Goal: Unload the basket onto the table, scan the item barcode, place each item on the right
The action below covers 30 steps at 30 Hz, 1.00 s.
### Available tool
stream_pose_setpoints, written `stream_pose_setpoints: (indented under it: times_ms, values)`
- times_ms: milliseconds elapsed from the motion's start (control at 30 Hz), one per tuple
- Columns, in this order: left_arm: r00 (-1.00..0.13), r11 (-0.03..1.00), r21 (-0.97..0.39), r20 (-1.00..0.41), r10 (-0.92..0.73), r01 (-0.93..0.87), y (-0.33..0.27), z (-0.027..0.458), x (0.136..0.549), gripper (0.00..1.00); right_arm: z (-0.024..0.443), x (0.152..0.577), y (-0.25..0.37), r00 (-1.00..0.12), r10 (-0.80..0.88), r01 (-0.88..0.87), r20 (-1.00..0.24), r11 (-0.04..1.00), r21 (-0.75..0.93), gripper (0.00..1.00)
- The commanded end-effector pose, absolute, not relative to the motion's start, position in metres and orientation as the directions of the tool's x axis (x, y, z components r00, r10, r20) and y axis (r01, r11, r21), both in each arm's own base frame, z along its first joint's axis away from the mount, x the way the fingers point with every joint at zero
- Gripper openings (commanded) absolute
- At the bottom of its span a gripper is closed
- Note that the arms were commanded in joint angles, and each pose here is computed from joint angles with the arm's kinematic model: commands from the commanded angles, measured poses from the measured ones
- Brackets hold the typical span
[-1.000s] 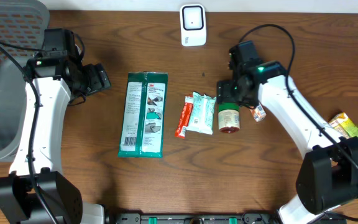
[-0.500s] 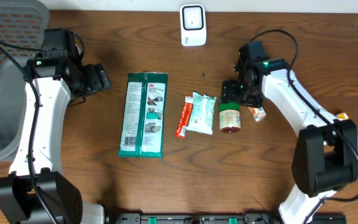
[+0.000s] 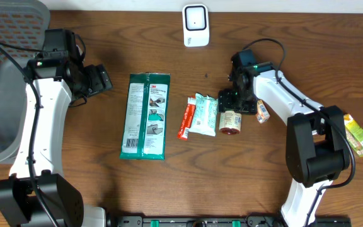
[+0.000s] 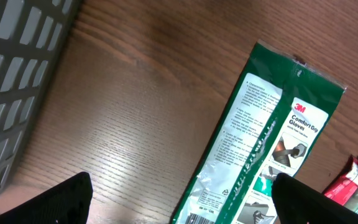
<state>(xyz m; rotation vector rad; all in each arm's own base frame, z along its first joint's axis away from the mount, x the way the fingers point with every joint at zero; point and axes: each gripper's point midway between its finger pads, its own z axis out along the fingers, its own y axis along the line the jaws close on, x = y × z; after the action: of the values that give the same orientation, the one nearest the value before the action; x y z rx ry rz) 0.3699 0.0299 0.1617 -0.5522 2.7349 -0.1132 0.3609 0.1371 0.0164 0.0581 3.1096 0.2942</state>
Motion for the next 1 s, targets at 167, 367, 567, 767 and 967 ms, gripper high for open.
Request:
stream_pose_setpoints:
  times_ms: [167,367,567,767,967]
  values:
    - [-0.866,0.921,-0.143,-0.316,-0.388,-0.361,0.0314,0.1607,0.3699,0.92,0.0194,0.3647,0.1432,-0.999,0.017,0.011,-0.029,0.980,0.199,0.71]
    - [-0.866,0.921,-0.143,-0.315,-0.388,-0.361,0.0314,0.1607,0.3698,0.92,0.0194,0.3648,0.1435,-0.999,0.016,0.010,-0.029,0.980,0.199,0.71]
    - [-0.866,0.921,-0.143,-0.315,-0.388,-0.361,0.0314,0.1607,0.3698,0.92,0.0194,0.3654,0.1437,-0.999,0.016,0.009,-0.032,0.980,0.200,0.71]
    - [-0.866,0.921,-0.143,-0.315,-0.388,-0.361,0.0314,0.1607,0.3698,0.92,0.0198,0.3657,0.1452,-0.999,0.016,0.008,-0.033,0.978,0.208,0.85]
    - [-0.866,0.921,-0.143,-0.315,-0.388,-0.361,0.0314,0.1607,0.3698,0.92,0.0198,0.3657,0.1451,-0.999,0.016,0.009,-0.033,0.978,0.208,0.85]
